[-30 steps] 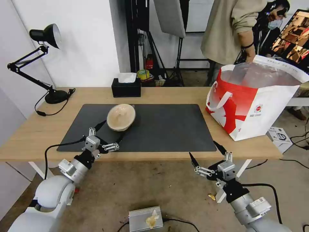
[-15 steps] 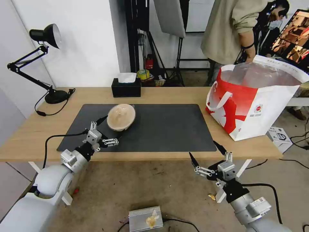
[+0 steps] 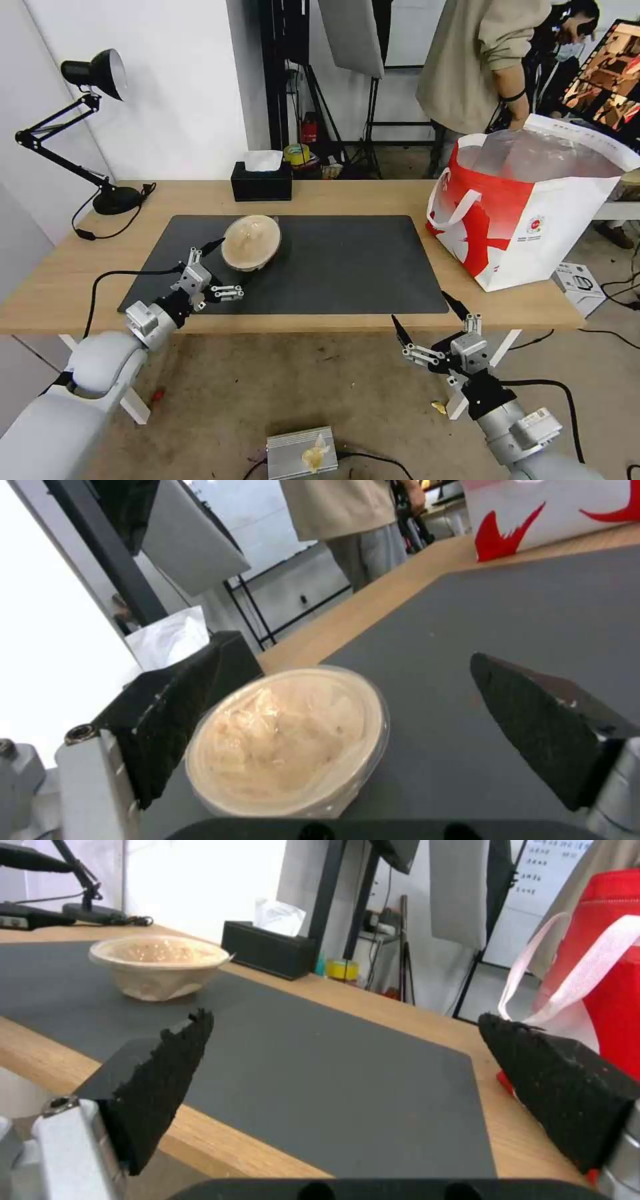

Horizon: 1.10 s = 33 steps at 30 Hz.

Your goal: Pick up the trash from the table and place it into the takeout bag.

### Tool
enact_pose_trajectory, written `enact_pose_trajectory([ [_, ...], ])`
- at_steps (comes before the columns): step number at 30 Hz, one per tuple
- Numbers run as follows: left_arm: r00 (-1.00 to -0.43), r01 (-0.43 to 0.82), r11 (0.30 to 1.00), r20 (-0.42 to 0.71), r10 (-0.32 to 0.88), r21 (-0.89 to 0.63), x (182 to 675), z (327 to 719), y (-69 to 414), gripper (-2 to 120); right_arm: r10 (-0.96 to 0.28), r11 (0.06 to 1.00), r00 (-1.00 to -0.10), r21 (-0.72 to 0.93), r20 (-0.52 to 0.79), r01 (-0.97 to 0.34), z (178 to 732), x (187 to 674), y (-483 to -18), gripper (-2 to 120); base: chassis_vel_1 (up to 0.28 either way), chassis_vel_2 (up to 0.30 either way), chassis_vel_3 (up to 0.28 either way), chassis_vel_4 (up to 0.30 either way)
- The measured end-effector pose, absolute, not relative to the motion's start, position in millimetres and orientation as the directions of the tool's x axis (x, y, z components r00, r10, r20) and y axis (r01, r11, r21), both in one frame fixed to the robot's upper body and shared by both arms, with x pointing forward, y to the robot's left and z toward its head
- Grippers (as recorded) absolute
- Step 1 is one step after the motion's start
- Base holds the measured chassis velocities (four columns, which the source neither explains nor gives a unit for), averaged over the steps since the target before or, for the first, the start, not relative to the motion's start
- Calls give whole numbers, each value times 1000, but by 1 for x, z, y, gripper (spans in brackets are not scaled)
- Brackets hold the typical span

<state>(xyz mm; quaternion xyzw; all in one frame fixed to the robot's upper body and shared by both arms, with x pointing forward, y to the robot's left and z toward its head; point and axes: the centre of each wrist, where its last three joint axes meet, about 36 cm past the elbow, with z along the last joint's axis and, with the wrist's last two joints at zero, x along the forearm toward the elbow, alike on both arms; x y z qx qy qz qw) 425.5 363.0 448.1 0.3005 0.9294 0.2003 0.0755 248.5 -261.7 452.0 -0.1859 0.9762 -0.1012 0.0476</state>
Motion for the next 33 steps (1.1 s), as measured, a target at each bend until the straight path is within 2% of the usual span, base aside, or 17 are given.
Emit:
enact_pose_trajectory([
  [9, -812, 527, 733, 0, 584, 430, 429, 445, 367, 100, -373, 910, -926, -215, -55, -353, 452, 248, -262, 100, 0, 0, 0, 0],
  [18, -786, 557, 695, 18, 618, 456, 442, 444, 361, 100, -373, 910, -926, -215, -55, -353, 452, 248, -262, 100, 0, 0, 0, 0],
  [33, -778, 569, 691, 17, 629, 446, 454, 435, 350, 100, -373, 910, -926, -215, -55, -353, 452, 248, -262, 100, 0, 0, 0, 0],
])
